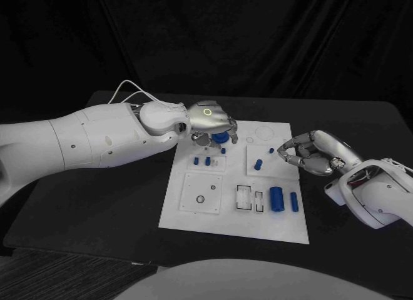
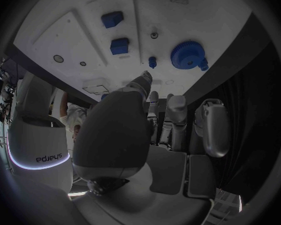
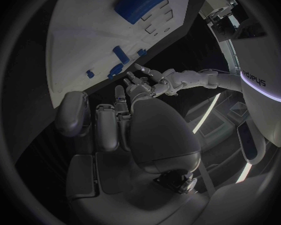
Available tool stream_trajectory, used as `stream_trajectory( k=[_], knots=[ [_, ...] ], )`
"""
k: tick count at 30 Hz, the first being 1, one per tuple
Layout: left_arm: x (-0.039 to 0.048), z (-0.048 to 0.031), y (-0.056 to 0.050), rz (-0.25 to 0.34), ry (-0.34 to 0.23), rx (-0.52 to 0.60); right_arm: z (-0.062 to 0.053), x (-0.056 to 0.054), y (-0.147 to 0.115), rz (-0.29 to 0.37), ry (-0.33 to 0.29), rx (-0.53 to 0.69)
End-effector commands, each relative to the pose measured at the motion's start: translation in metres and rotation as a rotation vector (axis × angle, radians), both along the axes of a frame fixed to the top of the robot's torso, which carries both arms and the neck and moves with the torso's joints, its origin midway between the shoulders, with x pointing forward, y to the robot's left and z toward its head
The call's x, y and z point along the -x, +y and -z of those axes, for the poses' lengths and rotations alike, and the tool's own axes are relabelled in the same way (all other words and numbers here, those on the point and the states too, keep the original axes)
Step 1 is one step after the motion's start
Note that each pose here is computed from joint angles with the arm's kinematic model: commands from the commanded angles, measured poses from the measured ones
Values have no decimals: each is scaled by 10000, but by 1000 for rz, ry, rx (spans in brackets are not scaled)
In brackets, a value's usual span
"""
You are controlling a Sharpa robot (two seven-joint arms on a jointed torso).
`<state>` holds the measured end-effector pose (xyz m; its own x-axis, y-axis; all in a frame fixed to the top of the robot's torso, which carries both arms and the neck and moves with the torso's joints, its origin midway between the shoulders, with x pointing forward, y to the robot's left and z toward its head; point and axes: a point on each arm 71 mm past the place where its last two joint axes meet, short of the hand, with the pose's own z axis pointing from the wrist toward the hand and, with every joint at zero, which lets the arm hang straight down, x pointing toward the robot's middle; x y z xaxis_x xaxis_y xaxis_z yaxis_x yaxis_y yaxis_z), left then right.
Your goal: Assemble the parts on the task board
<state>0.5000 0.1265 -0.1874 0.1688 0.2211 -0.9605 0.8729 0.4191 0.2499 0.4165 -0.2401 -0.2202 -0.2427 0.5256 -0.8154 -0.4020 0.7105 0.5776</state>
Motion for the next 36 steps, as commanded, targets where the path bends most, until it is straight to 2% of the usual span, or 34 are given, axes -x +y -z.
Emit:
stream_trajectory(
  k=[1,8,27,36],
  knots=[
    [21,85,-43,18,28,-49,-2,3,12,-15,-3,8],
    [19,168,-75,-4,58,-73,15,-3,9,-16,6,13],
    [-12,239,-87,-33,70,-86,51,-17,-2,-14,30,27],
    [-39,301,-74,-52,76,-91,66,-22,-11,-10,45,35]
  ],
)
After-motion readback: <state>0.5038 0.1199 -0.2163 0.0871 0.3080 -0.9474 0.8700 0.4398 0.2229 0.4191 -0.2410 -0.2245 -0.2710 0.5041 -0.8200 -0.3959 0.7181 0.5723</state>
